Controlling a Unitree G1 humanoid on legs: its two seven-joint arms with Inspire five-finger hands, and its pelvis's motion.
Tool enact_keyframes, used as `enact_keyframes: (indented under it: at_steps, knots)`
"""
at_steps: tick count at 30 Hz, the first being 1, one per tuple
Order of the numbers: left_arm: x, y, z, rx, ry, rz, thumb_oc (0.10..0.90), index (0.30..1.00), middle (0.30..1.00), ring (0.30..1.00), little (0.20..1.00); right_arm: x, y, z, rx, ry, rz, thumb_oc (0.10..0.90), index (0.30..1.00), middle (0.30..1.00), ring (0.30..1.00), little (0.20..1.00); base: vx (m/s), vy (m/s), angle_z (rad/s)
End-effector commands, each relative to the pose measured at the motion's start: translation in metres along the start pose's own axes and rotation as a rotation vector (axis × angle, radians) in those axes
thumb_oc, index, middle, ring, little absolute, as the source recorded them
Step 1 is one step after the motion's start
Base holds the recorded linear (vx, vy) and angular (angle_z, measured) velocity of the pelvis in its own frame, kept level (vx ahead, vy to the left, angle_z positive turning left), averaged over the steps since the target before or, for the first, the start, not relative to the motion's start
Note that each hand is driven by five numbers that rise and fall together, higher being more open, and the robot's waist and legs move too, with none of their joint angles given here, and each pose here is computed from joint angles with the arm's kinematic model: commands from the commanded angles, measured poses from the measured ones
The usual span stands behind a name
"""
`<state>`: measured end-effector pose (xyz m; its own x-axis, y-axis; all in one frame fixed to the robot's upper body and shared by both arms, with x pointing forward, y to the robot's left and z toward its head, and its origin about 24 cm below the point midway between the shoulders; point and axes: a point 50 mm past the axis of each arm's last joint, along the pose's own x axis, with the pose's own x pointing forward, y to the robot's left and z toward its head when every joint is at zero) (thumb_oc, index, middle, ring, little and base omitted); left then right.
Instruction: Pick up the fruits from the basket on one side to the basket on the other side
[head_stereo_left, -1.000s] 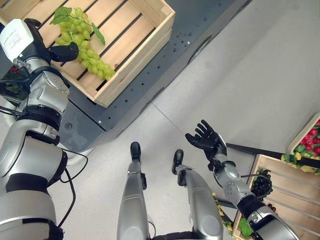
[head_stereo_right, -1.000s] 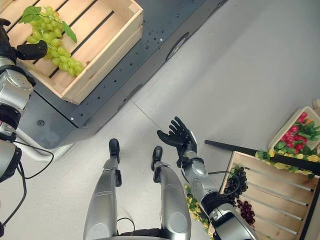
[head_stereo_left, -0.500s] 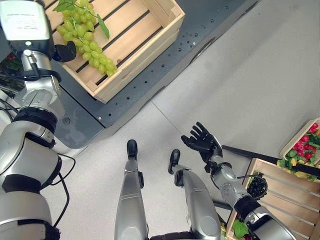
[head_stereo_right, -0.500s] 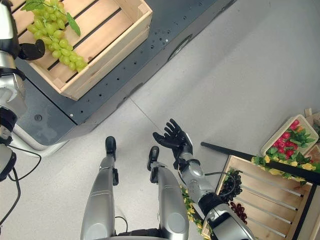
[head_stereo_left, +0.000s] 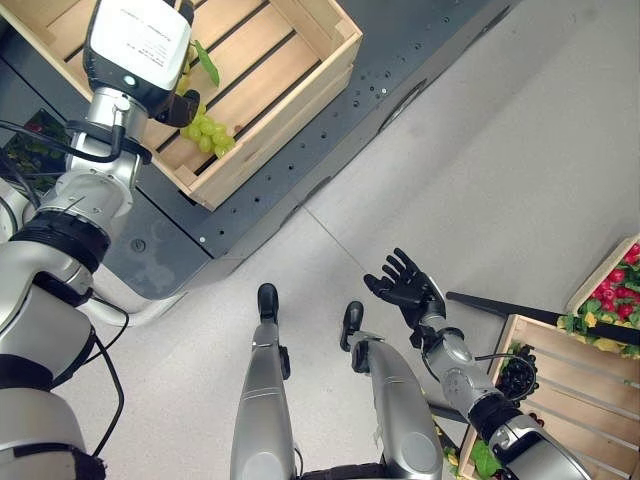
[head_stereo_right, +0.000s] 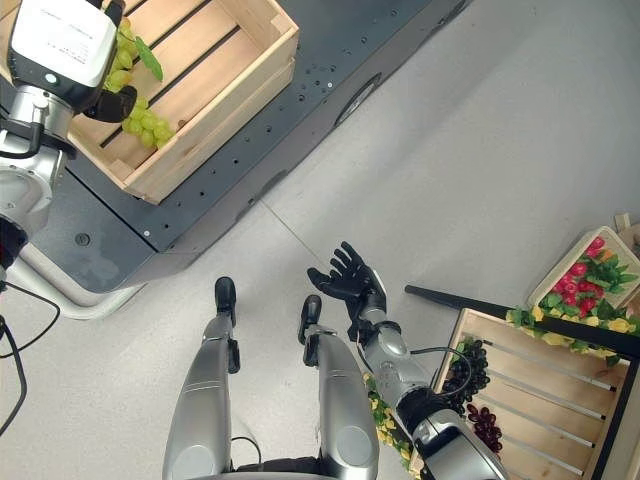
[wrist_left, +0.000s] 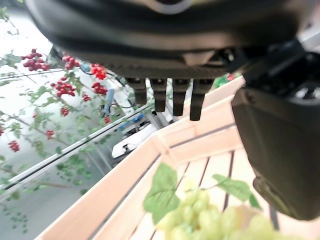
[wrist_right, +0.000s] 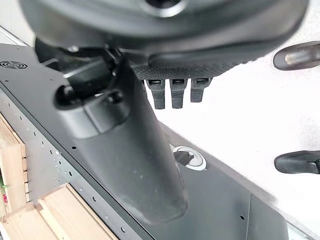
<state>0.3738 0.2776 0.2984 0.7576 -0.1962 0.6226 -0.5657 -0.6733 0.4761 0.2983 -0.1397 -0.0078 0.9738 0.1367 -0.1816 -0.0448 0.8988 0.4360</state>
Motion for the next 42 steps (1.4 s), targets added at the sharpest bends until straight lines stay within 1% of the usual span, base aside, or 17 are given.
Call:
enact_keyframes:
  at_steps: [1,9,12,16,18,24,33,36,42]
  knots:
    - [0.016,0.027,-0.045,0.023,0.146,0.127,0.8,0.9,0.9,0.9,0.9,-0.004,-0.02,0.033,-0.012,-0.132,0.01,0.8,0.9,0.9,0.9,0.9,0.0,0.0,0.0]
    - [0.018,0.019,-0.038,0.109,-0.008,-0.042,0.8,0.9,0.9,0.9,0.9,-0.006,-0.025,0.039,-0.039,-0.136,0.008,0.8,0.9,0.9,0.9,0.9,-0.01,0.037,-0.01]
    - [0.017,0.017,-0.036,0.135,-0.08,-0.076,0.8,0.9,0.9,0.9,0.9,-0.007,-0.029,0.04,-0.047,-0.137,0.005,0.8,0.9,0.9,0.9,0.9,0.0,0.034,0.0]
    - [0.015,0.017,-0.026,0.153,-0.228,-0.083,0.8,0.9,0.9,0.9,0.9,-0.009,-0.035,0.042,-0.055,-0.138,-0.001,0.8,0.9,0.9,0.9,0.9,0.0,0.017,-0.02]
    - [0.017,0.021,-0.018,0.147,-0.318,-0.068,0.8,0.9,0.9,0.9,0.9,-0.009,-0.036,0.044,-0.059,-0.146,-0.003,0.8,0.9,0.9,0.9,0.9,0.0,0.014,-0.04]
    - [0.014,0.021,-0.014,0.132,-0.435,-0.078,0.8,0.9,0.9,0.9,0.9,-0.009,-0.039,0.048,-0.06,-0.159,-0.007,0.8,0.9,0.9,0.9,0.9,0.0,0.0,0.0]
    - [0.01,0.017,-0.012,0.116,-0.497,-0.113,0.8,0.9,0.9,0.9,0.9,-0.009,-0.04,0.05,-0.055,-0.164,-0.007,0.8,0.9,0.9,0.9,0.9,0.0,0.0,0.0]
    - [0.011,0.012,-0.017,0.145,-0.449,-0.184,0.8,0.9,0.9,0.9,0.9,-0.007,-0.037,0.053,-0.036,-0.175,0.004,0.8,0.9,0.9,0.9,0.9,0.0,0.0,0.0]
    - [0.008,0.002,-0.028,0.203,-0.355,-0.252,0.8,0.9,0.9,0.9,0.9,-0.008,-0.032,0.055,-0.009,-0.205,0.021,0.8,0.9,0.9,0.9,0.9,0.0,0.008,0.04]
